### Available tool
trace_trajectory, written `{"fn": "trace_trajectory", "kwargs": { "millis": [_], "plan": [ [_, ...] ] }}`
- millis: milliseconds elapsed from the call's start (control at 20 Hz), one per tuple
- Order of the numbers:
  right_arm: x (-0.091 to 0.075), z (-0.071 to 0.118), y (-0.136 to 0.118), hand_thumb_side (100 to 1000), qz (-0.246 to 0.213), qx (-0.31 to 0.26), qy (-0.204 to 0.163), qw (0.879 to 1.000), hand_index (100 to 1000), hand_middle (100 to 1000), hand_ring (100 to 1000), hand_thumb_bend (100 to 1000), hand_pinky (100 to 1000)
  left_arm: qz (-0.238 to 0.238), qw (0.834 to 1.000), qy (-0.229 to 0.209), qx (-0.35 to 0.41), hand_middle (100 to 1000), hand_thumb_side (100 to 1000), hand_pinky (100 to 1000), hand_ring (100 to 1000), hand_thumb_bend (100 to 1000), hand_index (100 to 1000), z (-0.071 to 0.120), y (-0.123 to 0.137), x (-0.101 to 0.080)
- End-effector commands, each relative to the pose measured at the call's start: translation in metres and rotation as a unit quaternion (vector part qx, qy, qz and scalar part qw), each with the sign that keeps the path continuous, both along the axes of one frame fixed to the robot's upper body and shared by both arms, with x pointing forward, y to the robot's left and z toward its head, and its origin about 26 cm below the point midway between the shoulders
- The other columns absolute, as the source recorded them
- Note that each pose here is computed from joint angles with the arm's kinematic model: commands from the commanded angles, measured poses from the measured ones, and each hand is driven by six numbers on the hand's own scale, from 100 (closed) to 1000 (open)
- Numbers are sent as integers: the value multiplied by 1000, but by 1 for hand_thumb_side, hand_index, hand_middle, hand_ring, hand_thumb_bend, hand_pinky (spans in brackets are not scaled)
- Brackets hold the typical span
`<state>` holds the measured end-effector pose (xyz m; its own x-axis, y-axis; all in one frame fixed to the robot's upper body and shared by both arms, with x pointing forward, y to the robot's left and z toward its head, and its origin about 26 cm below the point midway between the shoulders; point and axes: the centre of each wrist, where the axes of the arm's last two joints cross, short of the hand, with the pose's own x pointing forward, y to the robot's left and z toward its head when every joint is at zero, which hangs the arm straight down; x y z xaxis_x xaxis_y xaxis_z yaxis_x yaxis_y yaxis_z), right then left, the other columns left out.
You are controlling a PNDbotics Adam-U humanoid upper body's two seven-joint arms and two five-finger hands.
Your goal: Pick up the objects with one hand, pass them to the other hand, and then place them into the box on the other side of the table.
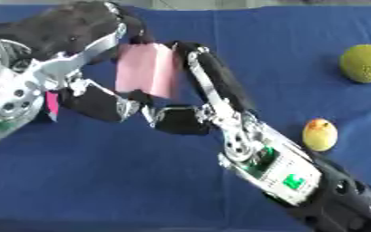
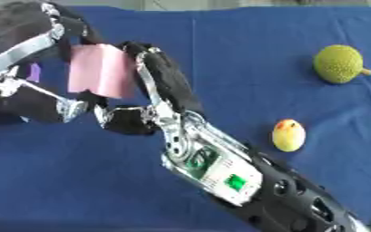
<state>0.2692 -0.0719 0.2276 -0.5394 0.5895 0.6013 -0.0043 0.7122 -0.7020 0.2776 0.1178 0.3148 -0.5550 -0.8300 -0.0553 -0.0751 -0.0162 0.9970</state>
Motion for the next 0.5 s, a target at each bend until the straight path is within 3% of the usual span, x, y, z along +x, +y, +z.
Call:
{"fn": "trace_trajectory", "kwargs": {
  "millis": [50,300,500],
  "plan": [
    [-7,8,0,116,21,-12,-20,1000,923,703,725,195,857,28,1000,-11,6,311,100,691,512,190,422,5,8,3],
    [-6,8,-1,213,22,-34,-27,999,953,739,766,210,876,39,999,-17,17,293,100,695,503,261,410,3,14,5],
    [-5,8,-3,223,14,-50,-33,998,972,752,783,218,885,54,998,-16,33,286,100,698,502,296,405,1,22,8]
  ]
}}
